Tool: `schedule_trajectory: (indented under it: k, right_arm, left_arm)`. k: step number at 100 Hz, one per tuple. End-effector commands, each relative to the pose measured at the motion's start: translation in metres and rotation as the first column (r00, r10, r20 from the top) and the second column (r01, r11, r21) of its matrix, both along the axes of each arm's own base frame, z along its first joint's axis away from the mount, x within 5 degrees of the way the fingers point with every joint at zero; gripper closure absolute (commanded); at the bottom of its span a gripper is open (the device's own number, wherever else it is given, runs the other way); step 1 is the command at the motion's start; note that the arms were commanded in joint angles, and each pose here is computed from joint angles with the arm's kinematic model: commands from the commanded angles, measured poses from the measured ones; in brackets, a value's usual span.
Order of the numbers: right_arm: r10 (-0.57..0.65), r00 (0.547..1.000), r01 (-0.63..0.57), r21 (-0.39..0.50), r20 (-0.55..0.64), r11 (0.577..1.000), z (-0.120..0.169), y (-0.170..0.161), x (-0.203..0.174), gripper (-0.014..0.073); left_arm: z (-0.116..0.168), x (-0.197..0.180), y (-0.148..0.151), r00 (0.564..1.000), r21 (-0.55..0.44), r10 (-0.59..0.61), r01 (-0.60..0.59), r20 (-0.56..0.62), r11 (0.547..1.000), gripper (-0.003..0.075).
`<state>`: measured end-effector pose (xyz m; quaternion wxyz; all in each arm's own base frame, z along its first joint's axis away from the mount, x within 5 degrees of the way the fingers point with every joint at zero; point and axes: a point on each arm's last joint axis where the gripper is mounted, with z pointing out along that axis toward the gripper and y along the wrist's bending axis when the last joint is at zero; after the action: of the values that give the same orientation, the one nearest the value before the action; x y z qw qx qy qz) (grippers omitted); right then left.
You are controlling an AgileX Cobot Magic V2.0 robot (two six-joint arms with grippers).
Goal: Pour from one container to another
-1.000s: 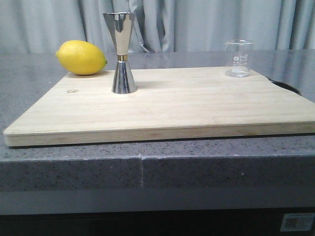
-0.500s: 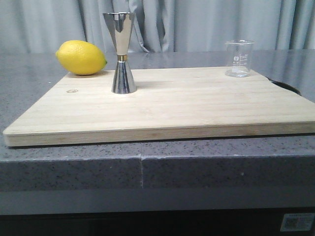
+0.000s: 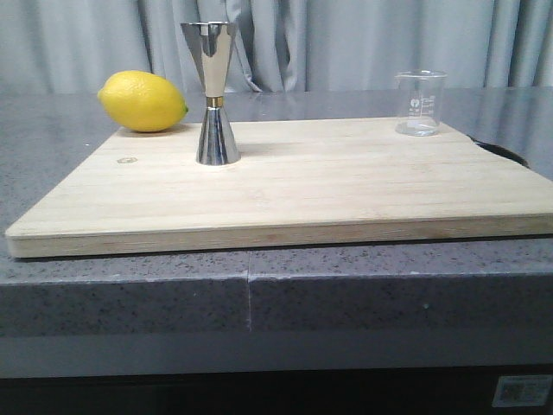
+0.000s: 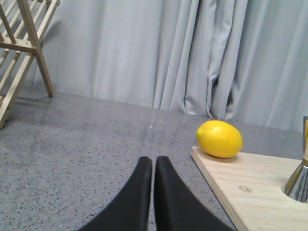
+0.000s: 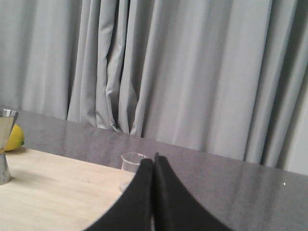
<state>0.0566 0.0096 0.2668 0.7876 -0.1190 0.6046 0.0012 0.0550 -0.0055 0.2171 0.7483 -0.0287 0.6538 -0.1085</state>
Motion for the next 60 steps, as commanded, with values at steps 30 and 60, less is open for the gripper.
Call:
schedule_trajectory:
  k: [30, 60]
  right_arm:
    - [-0.110, 0.994, 0.112, 0.092, -0.025, 0.989, -0.020, -0.006, 0.002, 0.0665]
    - [-0.204, 0.976, 0.213, 0.152, -0.070, 0.965, -0.049, -0.013, -0.001, 0.0665]
  left_arm:
    - [-0.001, -0.002, 0.000, 0.997, -0.014, -0.001, 0.002, 0.074, 1.000, 0.0739]
    - [-0.001, -0.002, 0.000, 0.997, -0.014, -0.001, 0.002, 0.074, 1.000, 0.0739]
